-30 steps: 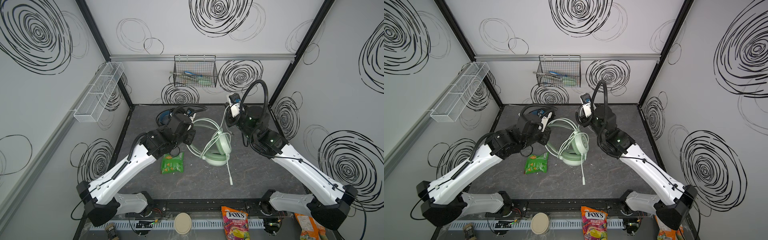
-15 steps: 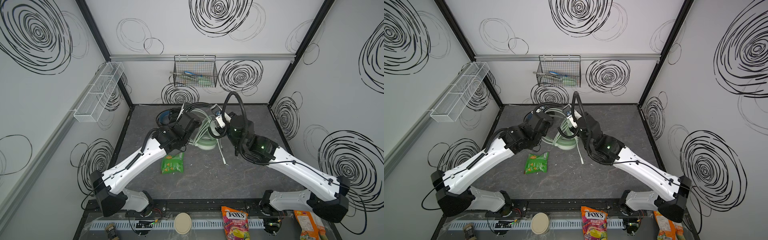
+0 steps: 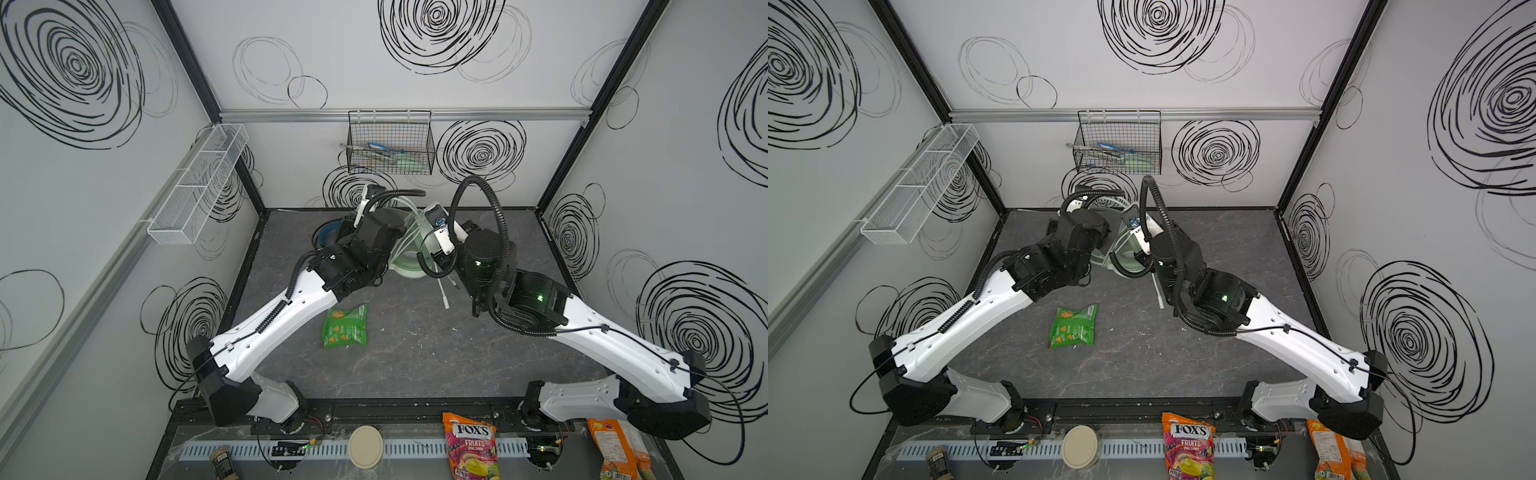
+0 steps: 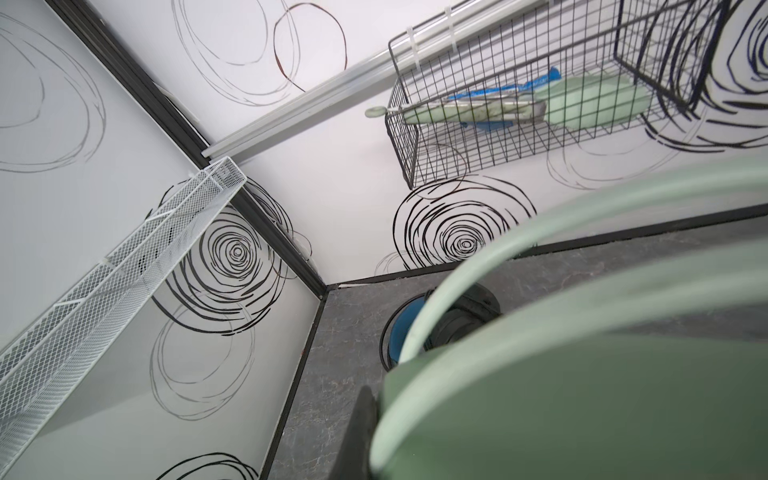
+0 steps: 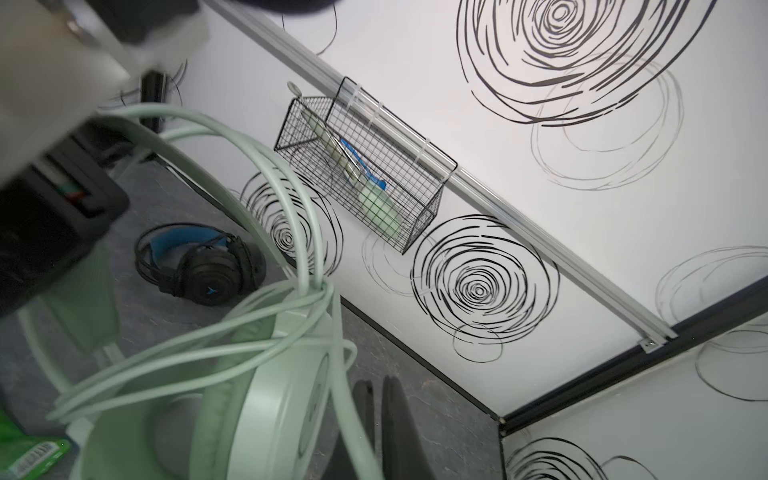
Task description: Wrap the headphones
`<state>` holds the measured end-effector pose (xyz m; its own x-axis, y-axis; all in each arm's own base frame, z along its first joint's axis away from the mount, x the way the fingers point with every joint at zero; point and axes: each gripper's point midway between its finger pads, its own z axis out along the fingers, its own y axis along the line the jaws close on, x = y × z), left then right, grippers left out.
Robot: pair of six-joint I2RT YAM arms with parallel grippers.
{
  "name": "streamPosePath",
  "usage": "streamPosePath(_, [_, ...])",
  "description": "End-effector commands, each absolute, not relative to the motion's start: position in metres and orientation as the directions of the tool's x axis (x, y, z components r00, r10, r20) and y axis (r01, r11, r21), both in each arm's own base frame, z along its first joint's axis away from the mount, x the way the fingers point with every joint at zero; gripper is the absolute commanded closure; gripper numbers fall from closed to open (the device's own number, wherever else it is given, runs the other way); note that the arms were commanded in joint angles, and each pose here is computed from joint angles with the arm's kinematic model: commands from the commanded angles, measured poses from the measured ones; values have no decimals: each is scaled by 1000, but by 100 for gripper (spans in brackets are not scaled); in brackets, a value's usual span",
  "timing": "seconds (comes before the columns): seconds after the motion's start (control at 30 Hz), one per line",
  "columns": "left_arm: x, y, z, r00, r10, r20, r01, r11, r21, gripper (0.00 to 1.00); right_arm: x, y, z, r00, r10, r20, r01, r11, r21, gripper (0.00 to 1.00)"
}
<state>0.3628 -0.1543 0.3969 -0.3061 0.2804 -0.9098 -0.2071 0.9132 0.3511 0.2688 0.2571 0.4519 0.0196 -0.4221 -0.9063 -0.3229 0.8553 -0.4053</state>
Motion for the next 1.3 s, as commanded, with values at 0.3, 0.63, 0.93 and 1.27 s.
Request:
streamPosePath(0.3, [370,-163,437,-159,62,-985,-277,955,105,100,255,265,468,-166,-205,-964,-401,907,-124,100])
streamPosePath(0.63, [369,-156,454,-70,95,-993,-352,929,113,100,266,241,465,-241,-345,-907,-260,923,-282,100])
streamPosePath(0.93, [383,-160,459,-44,55,-998,-356,932,67,100,252,246,494,-243,-201,-949,-350,931,-107,99])
streamPosePath(1.27, [397,-166,475,-1,85,-996,-387,919,78,100,245,252,492,-351,-129,-927,-410,912,28,97])
